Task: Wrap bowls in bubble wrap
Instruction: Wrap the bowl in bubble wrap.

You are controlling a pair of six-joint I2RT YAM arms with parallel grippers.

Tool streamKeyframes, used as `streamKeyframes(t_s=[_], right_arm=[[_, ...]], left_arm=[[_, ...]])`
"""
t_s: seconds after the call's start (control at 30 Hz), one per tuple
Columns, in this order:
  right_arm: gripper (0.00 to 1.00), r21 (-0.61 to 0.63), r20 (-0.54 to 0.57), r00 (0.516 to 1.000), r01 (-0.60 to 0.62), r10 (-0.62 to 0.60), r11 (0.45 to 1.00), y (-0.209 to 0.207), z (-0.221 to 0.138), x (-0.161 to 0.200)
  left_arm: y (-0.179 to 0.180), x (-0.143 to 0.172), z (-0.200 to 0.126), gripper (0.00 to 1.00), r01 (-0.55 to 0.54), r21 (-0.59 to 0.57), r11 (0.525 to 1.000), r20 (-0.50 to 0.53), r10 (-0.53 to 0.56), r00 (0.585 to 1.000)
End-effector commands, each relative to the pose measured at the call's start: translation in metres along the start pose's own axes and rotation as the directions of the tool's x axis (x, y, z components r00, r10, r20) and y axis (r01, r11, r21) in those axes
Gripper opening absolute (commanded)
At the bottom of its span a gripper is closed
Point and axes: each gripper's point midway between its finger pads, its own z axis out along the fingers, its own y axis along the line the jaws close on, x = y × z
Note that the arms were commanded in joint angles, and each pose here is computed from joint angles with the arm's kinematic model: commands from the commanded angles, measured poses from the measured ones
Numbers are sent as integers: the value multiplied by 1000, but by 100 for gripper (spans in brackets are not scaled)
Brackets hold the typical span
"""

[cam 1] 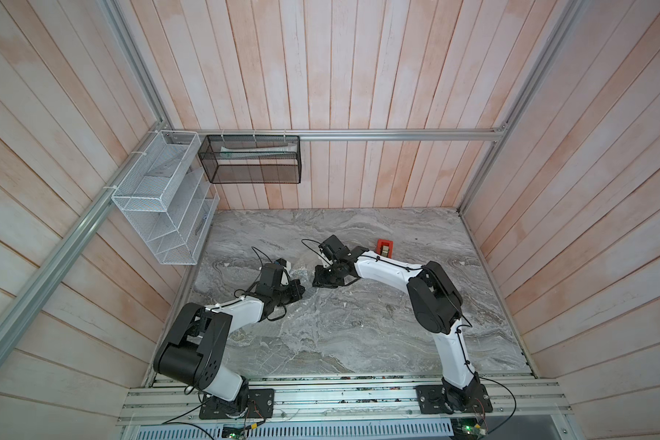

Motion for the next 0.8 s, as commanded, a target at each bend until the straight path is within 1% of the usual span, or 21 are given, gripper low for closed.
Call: streamKeyframes(t_s=[0.0,0.07,0.17,0.2,0.33,0.53,0.7,0.77], right_arm=[[42,-134,55,999,6,2,991,24,-30,-11],[51,-164,54,998,-3,12,986,26,-34,-11],[58,-190,45,999,-1,10,982,29,-34,-8],[59,-202,40,999,-3,12,979,29,-32,-7],[60,-210,25,1000,-6,12,978,30,-25,-7],[61,-135,18,1000,-8,10,991,17,-9,-10],[59,-112,-3,1000,5,-5,994,15,7,-9],[57,-110,-7,1000,6,-6,994,14,13,-10]], left_arm=[[7,11,6,2,4,-30,1000,-51,-6,999],[7,10,7,2,5,-42,999,-54,-8,999],[5,7,6,2,2,-47,999,-49,-4,999],[3,5,6,2,-2,-43,999,-47,0,999],[-2,2,8,2,-11,-41,999,-48,9,999],[-8,1,11,2,-20,-39,999,-51,19,999],[-11,2,13,2,-28,-32,999,-55,26,998],[-12,2,14,2,-29,-30,999,-57,27,998]])
